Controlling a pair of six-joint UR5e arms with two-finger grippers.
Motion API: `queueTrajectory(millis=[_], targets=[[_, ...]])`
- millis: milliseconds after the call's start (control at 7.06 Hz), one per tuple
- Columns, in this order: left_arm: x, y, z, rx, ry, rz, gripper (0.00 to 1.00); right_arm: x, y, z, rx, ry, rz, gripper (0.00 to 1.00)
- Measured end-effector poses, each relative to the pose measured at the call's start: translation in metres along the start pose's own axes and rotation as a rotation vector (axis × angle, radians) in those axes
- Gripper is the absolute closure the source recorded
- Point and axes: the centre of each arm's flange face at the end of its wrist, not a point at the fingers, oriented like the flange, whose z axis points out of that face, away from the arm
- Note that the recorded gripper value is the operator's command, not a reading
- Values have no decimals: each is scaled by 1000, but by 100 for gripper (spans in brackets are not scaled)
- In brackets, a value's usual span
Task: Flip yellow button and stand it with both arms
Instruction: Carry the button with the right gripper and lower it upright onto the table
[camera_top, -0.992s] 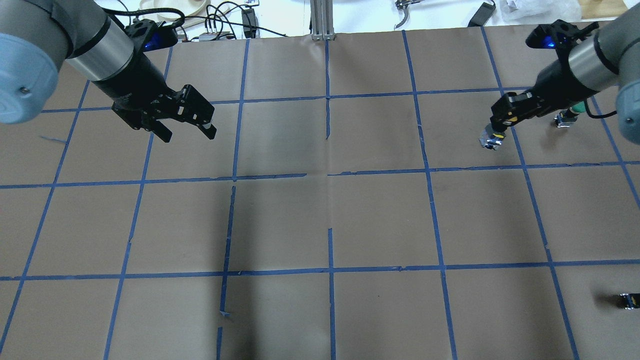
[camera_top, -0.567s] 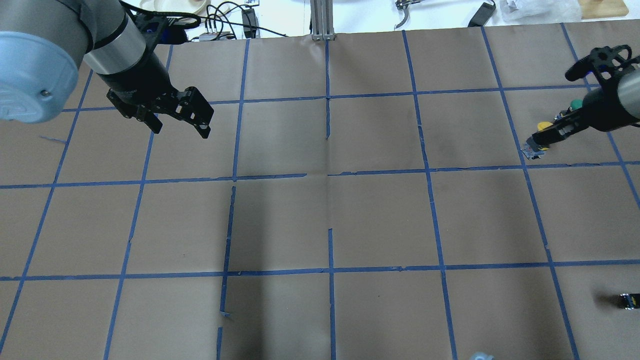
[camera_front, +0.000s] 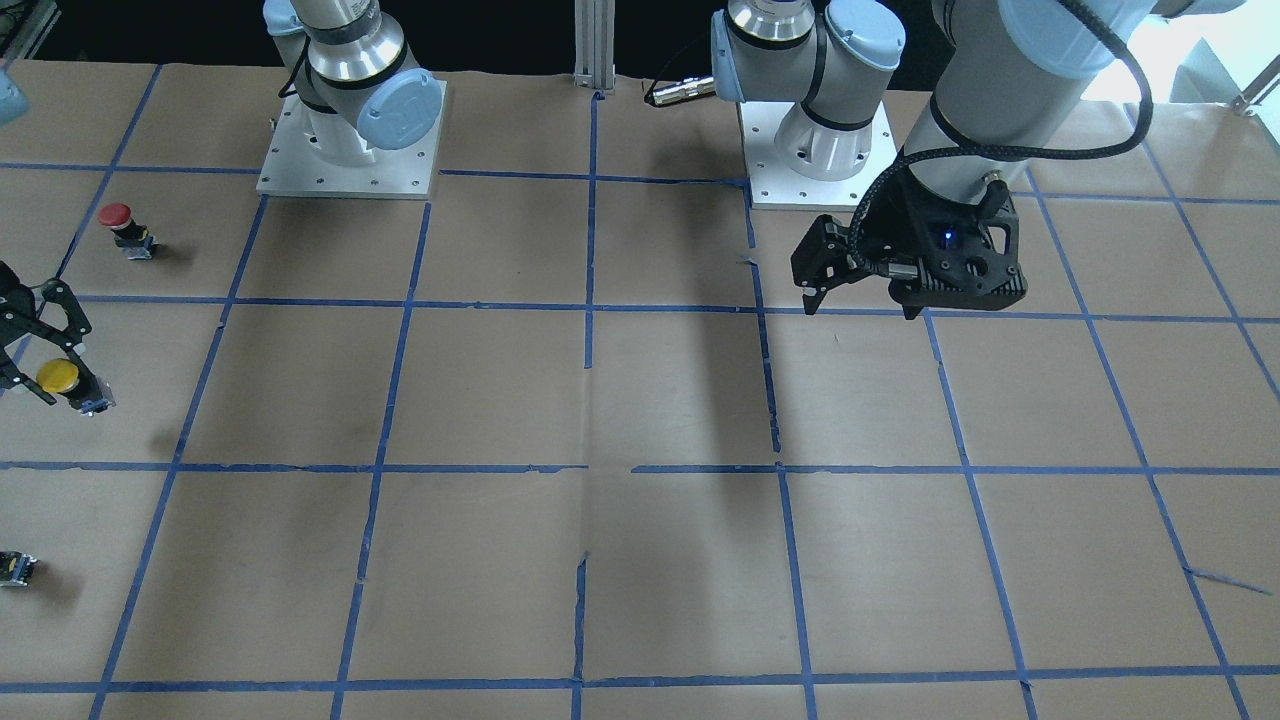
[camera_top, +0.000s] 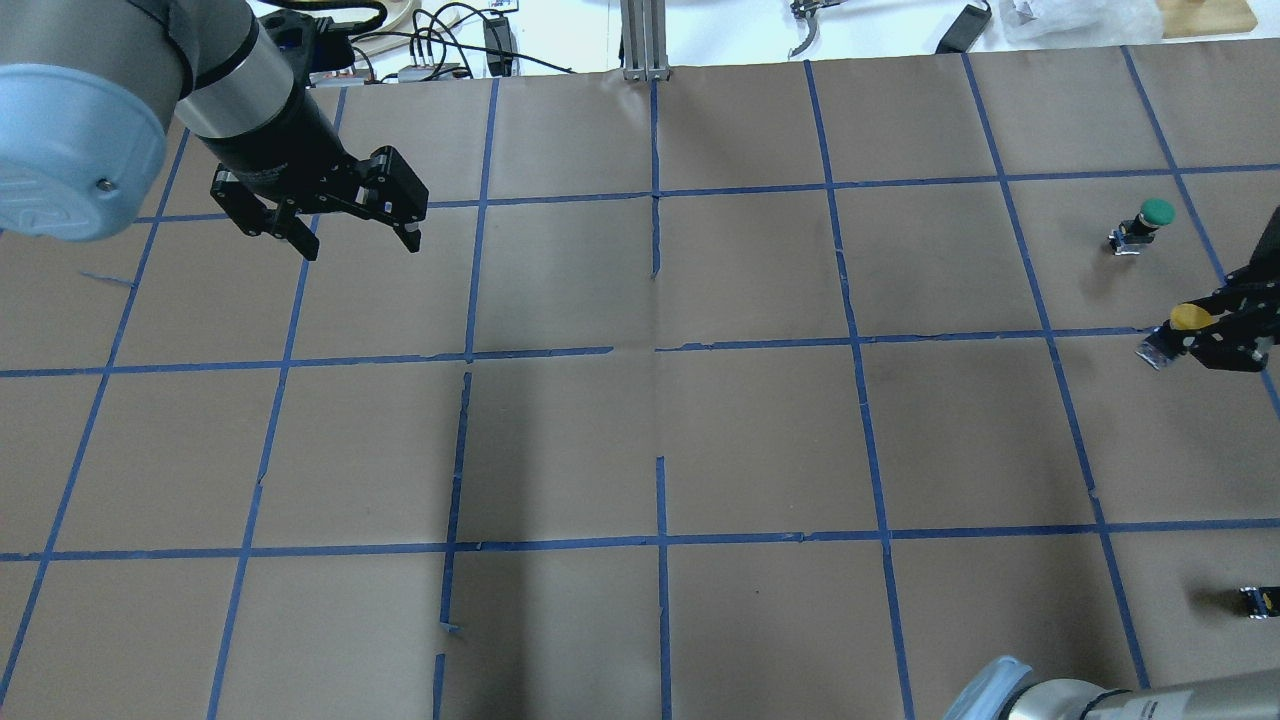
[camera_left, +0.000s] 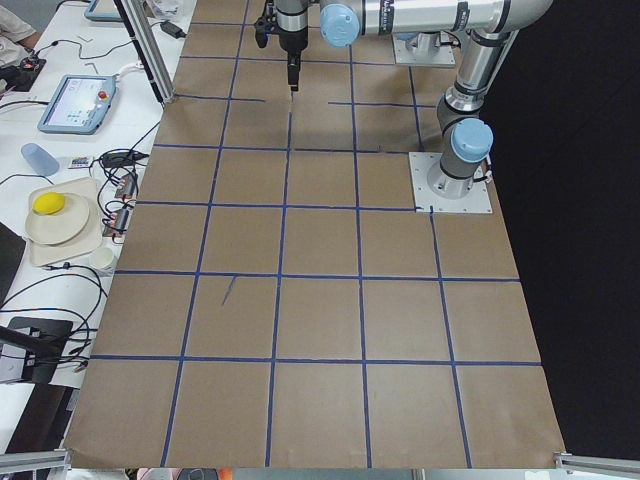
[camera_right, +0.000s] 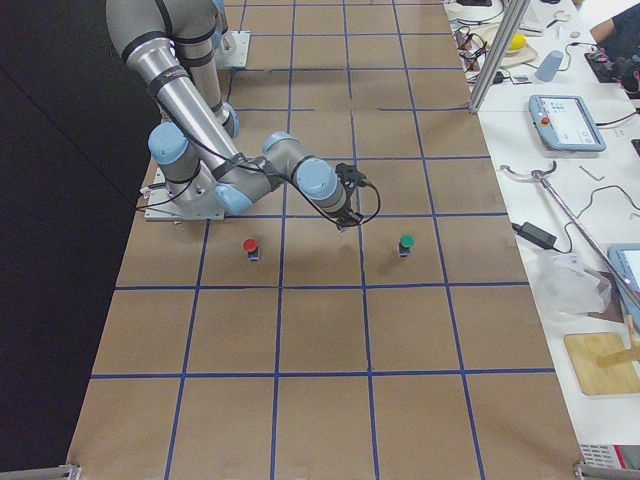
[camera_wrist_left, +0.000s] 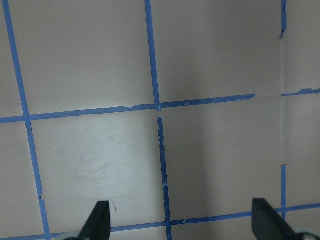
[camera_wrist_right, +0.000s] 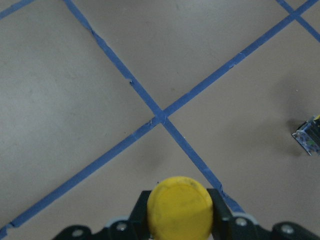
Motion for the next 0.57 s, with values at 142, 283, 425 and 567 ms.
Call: queueTrajectory(millis=[142, 283, 425, 567], targets=[[0, 0, 0, 3, -4, -33, 0, 1, 19, -1, 1, 3, -83, 79], [-1, -1, 0, 4, -9, -55, 0, 3, 30, 5, 9, -8, -134, 79], [-1, -1, -1, 5, -11, -66, 0, 5, 38, 17, 31, -25, -172, 77], [-2, -1, -2, 7, -20, -69, 0, 6, 44, 28, 54, -38, -206, 71]])
